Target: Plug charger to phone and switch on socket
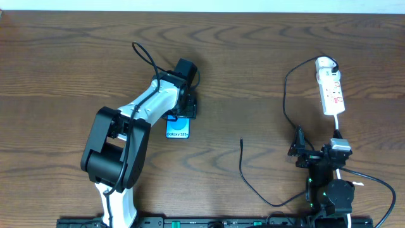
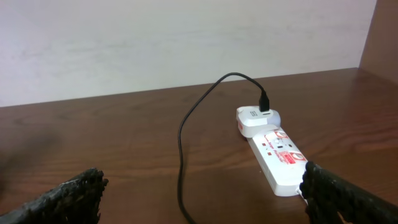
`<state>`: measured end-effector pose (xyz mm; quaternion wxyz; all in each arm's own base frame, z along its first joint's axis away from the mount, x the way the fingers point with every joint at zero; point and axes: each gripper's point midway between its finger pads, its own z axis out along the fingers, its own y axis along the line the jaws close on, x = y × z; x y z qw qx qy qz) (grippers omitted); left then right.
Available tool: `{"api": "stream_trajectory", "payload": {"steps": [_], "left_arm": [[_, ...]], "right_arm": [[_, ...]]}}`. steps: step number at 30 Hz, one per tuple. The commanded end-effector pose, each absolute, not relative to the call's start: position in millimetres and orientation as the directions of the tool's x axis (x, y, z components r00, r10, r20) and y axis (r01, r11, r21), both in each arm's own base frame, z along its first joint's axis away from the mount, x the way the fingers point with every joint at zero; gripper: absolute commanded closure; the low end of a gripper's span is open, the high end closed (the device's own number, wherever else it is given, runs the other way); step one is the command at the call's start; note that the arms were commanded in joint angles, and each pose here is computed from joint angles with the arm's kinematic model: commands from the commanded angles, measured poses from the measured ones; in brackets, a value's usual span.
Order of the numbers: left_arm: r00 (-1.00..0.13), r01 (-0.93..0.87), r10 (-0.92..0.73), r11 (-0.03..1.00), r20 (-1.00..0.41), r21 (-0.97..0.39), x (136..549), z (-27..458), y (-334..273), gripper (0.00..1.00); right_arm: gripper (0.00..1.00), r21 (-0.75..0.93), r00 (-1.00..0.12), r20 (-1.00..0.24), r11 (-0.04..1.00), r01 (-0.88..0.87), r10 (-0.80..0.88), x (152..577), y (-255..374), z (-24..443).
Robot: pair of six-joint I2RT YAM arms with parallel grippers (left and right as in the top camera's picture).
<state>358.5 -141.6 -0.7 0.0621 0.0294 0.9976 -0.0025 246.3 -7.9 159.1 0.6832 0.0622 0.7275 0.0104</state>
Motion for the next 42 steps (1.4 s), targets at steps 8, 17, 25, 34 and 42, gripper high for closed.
{"api": "stream_trajectory", "payload": {"steps": [8,17,25,34,42], "left_arm": [[-0.988,0.054,0.057,0.998,-0.144,0.021,360.0,11.2,-136.0,0.93],[-0.981,0.054,0.055,0.999,-0.186,0.007,368.0,25.8,-139.2,0.93],[-0.977,0.050,0.049,0.999,-0.210,-0.002,372.8,34.8,-139.6,0.93],[-0.974,0.050,0.047,0.999,-0.224,-0.008,372.2,51.0,-139.5,0.93],[-0.980,0.053,0.041,0.997,-0.194,-0.057,369.6,63.5,-145.7,0.93]], "right_arm": [[0.01,0.088,-0.057,-0.994,0.994,0.069,0.092,246.0,-6.6,159.5],[0.01,0.088,-0.057,-0.994,0.994,0.070,0.092,246.0,-6.7,159.5],[0.01,0.088,-0.057,-0.994,0.994,0.070,0.092,246.0,-6.7,159.5],[0.01,0.088,-0.057,-0.994,0.994,0.069,0.092,246.0,-6.6,159.5],[0.01,0.088,-0.057,-0.994,0.994,0.070,0.092,246.0,-6.7,159.5]]}}
